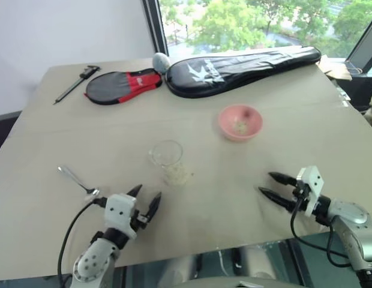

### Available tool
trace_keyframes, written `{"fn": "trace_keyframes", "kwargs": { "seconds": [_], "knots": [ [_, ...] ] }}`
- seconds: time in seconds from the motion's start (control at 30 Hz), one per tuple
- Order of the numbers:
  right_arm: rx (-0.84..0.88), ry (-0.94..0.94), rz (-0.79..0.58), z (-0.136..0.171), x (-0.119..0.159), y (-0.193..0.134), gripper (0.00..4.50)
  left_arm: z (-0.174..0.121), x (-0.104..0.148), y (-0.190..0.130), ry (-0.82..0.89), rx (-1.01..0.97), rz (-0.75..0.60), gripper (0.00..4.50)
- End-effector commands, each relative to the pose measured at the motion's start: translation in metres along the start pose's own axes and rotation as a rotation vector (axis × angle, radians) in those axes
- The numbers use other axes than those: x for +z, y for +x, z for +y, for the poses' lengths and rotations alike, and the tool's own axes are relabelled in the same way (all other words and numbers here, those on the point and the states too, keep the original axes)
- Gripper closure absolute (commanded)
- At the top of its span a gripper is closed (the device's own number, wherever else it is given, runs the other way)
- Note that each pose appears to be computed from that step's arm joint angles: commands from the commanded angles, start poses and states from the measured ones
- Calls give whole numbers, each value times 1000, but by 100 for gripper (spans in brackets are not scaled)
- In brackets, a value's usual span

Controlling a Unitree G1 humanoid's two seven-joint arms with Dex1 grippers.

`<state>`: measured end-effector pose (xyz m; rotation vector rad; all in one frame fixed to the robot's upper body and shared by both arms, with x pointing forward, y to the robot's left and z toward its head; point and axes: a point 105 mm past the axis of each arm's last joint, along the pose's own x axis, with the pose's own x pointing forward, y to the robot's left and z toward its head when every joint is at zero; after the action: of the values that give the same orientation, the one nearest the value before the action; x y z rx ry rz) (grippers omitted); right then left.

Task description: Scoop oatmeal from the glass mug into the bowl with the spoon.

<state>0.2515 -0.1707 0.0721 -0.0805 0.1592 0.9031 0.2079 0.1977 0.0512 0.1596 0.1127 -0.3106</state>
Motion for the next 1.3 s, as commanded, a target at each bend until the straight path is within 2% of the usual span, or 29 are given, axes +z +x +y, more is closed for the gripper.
{"fn": "trace_keyframes", "kwargs": {
  "seconds": [0.03,0.13,0.23,0.33,0.47,0.73,0.9,1.2,1.3],
  "knots": [
    [50,-63,-29,4,15,6,129,16,13,-10,-10,82,-52,129],
    [106,-92,-53,10,29,14,129,40,34,-19,-39,209,-137,129],
    [222,-133,-103,22,56,21,129,69,53,-30,-80,350,-192,129],
    [328,-169,-111,31,79,23,129,91,67,-33,-103,436,-199,129],
    [422,-192,-116,42,98,24,129,118,68,-37,-152,563,-150,129],
    [514,-289,-109,57,119,26,129,142,41,-49,-200,708,72,129],
    [524,-306,-128,63,130,27,129,148,27,-50,-244,752,138,129],
    [508,-330,-138,63,135,29,129,142,-8,-29,-242,643,369,129],
    [498,-358,-117,61,131,29,129,144,-14,-28,-287,641,388,129]
  ]
}}
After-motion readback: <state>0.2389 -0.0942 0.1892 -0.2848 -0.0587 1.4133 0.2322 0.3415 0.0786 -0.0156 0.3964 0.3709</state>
